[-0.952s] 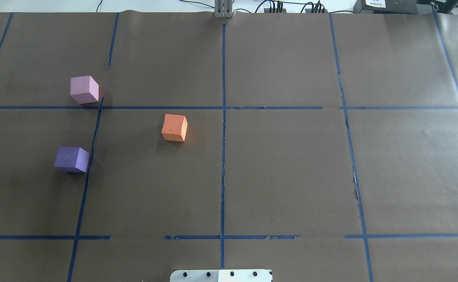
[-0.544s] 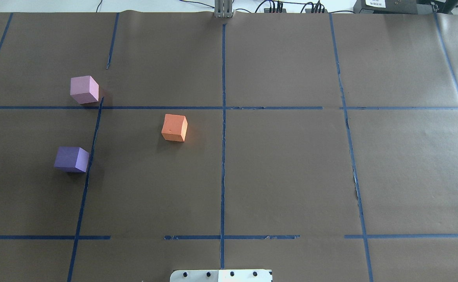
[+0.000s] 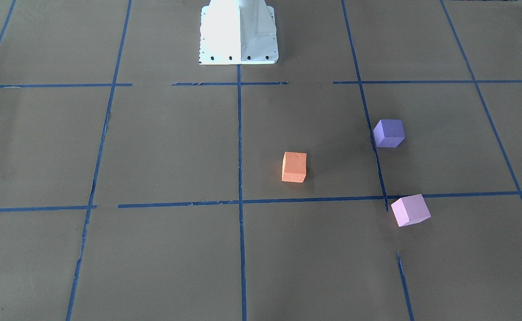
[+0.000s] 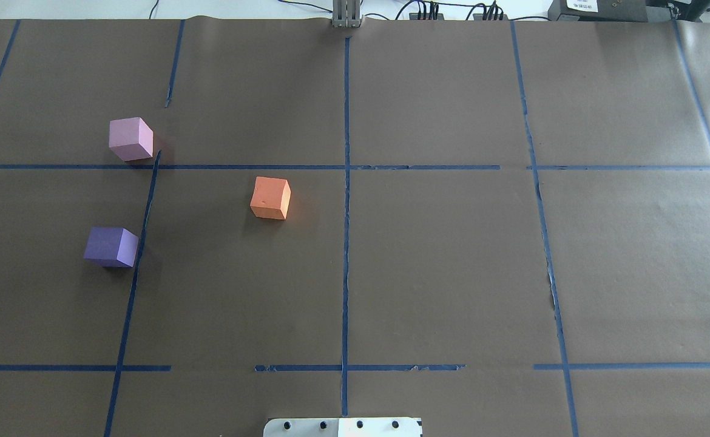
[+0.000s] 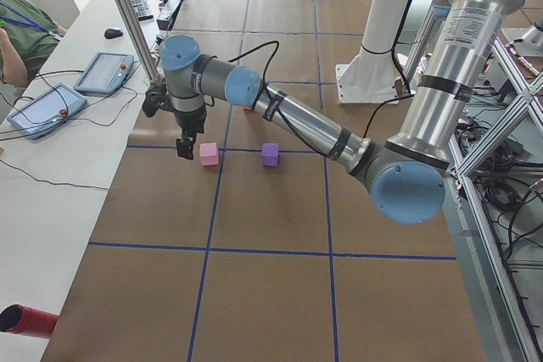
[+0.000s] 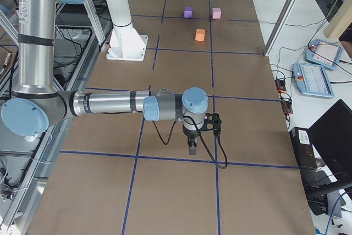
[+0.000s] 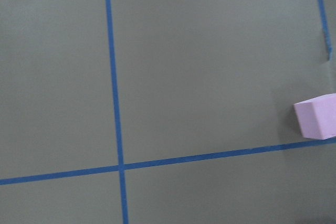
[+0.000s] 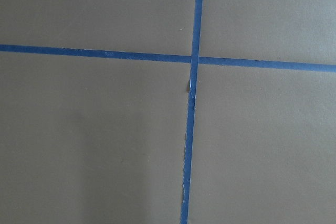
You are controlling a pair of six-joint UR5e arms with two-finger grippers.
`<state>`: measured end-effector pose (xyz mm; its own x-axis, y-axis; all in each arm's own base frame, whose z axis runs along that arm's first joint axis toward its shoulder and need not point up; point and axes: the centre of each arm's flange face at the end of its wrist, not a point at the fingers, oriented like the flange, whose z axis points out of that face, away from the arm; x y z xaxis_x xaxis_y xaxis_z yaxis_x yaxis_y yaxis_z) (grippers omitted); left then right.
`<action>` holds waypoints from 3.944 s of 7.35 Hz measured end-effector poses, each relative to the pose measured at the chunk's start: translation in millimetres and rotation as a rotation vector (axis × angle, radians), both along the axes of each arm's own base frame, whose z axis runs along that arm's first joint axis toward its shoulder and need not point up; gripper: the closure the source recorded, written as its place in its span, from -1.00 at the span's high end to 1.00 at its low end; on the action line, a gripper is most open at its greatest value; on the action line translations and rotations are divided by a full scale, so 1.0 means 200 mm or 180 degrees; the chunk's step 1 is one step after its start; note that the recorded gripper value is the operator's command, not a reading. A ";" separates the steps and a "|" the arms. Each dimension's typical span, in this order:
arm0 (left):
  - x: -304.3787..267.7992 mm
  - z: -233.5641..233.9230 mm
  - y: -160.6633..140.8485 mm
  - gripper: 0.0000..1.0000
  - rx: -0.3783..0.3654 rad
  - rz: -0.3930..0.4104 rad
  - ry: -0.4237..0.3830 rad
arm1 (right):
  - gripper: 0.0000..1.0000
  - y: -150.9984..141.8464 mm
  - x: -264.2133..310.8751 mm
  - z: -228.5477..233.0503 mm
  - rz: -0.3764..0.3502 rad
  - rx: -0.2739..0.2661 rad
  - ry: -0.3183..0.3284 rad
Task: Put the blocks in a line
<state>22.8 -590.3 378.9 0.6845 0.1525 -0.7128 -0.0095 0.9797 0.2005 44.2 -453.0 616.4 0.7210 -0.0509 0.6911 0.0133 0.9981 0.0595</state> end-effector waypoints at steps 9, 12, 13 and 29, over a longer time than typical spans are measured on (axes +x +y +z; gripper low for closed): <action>1.75 -0.91 0.40 1.00 -0.0081 -0.0046 -0.0046 | 1.00 0.00 0.00 0.00 0.0000 0.0000 0.0000; 2.04 -0.74 0.40 1.00 -0.0097 -0.0014 0.0003 | 1.00 0.00 0.00 0.00 0.0000 0.0000 0.0000; 2.13 -0.71 0.40 1.00 -0.0136 0.0004 0.0004 | 1.00 0.00 0.00 0.00 0.0000 0.0000 0.0000; 2.59 -0.51 0.35 -0.60 -0.0283 -0.0236 0.0057 | 1.00 0.00 0.00 0.00 0.0000 0.0000 0.0000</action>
